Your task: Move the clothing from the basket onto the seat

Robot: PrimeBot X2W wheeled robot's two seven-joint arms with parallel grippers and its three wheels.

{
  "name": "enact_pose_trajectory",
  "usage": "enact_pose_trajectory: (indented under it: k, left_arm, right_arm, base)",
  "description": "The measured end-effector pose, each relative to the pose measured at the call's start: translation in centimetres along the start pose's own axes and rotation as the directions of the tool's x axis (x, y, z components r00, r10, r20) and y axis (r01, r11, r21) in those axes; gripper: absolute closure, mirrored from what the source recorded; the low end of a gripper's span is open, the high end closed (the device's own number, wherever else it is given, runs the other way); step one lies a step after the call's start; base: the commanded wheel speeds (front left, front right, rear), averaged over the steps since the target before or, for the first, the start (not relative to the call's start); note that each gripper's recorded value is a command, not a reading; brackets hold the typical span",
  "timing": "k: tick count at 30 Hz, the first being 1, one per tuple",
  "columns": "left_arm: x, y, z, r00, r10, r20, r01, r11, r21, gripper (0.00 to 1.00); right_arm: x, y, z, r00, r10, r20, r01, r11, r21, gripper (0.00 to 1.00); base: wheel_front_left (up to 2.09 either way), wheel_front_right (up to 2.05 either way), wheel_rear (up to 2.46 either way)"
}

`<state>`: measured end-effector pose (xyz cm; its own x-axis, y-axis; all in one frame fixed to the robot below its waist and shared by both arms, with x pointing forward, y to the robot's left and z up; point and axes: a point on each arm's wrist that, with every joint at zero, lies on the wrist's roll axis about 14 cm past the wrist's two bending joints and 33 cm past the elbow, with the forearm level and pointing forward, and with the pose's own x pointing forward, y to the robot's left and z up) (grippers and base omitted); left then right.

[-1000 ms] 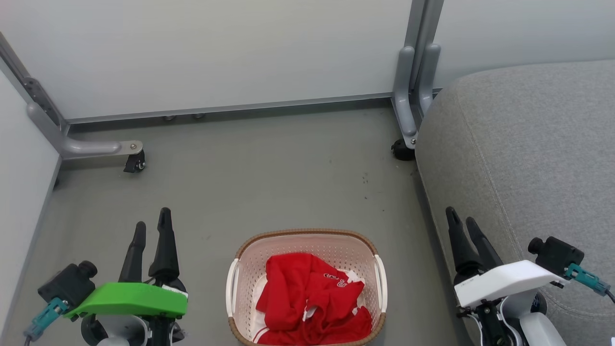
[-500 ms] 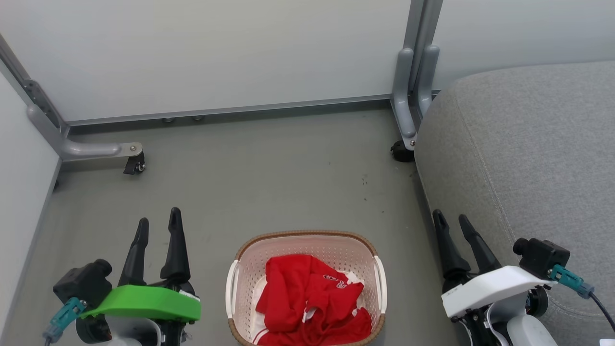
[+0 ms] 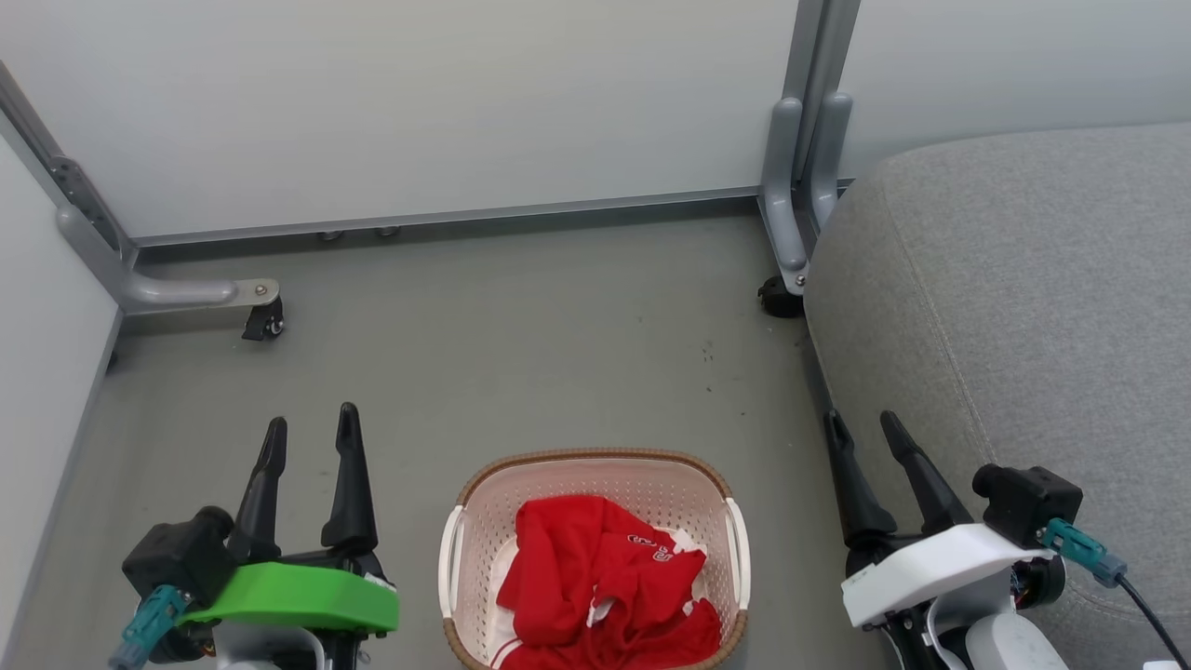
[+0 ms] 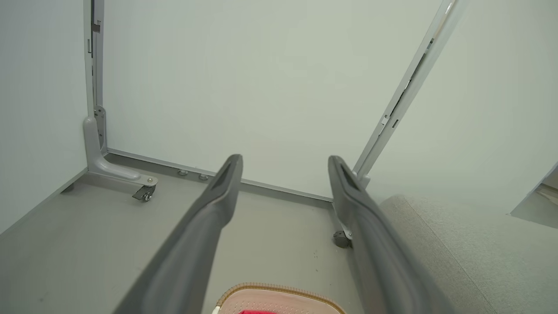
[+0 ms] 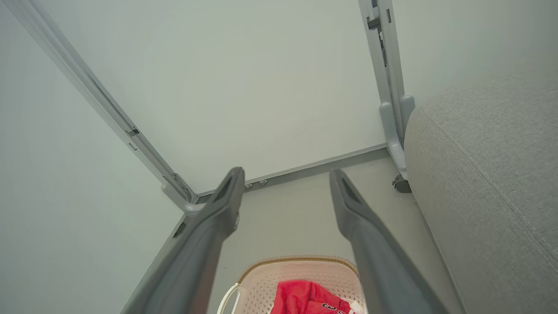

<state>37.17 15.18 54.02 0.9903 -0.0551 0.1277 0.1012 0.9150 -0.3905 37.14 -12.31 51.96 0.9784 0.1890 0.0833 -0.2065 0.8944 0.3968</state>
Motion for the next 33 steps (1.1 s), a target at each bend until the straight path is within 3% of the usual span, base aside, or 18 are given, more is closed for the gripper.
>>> enact_pose_trajectory:
  k: [33]
  left_arm:
    - [-1.3,-0.2,0.0,0.999,-0.042,0.027,0.035,0.971,0.236,0.00]
  right_arm:
    - [-0.7,1.9,0.8,0.996,0.086,0.040,-0.072,0.961,-0.266,0.00]
  base:
    - [0.00,0.00,0.00]
